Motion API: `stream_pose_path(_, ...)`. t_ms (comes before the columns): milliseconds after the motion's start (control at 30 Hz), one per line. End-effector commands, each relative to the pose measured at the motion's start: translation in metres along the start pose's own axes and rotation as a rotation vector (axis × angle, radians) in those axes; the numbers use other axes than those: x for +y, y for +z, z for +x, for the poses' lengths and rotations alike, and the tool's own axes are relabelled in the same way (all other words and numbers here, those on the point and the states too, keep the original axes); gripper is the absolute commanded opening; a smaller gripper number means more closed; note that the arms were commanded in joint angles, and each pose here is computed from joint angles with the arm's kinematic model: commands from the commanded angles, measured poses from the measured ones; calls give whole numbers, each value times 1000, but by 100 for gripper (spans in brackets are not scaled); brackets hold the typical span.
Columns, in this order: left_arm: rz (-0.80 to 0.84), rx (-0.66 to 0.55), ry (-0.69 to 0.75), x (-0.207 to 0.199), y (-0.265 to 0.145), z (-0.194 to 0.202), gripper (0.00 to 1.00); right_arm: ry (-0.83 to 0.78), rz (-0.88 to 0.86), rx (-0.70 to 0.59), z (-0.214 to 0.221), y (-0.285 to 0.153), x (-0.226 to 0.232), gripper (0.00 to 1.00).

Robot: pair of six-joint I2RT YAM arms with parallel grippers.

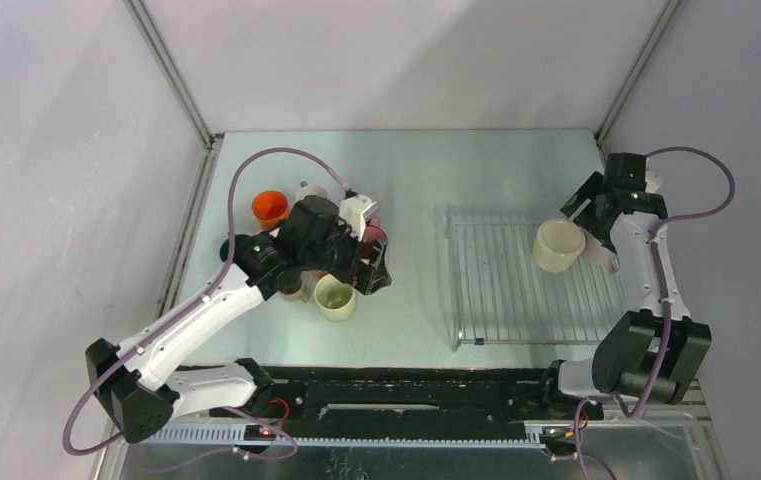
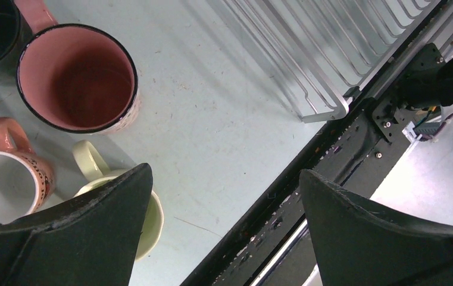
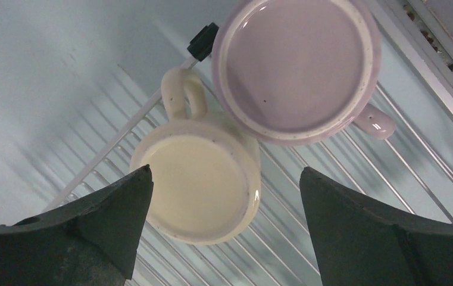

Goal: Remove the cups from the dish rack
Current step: Adjust the cup in the dish rack.

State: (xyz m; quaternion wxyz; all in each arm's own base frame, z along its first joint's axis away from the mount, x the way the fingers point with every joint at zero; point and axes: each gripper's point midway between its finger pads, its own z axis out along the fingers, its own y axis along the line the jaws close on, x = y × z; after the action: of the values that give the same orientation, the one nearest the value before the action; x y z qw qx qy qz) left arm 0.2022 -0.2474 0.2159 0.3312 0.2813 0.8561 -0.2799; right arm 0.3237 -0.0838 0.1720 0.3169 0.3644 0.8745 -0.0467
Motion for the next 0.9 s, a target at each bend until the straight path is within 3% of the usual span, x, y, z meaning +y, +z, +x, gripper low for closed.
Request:
stream_pose_path(0, 53, -58, 34, -4, -3, -9, 100, 81, -27, -56, -21, 1, 9, 100)
stream_pose_path(433, 74, -78, 16, -2, -6, -3, 100, 222, -32, -47, -11, 16, 14, 100)
stream_pose_path(867, 83, -81, 11, -3, -7, -2, 100, 198, -62, 24, 14, 28, 31, 100)
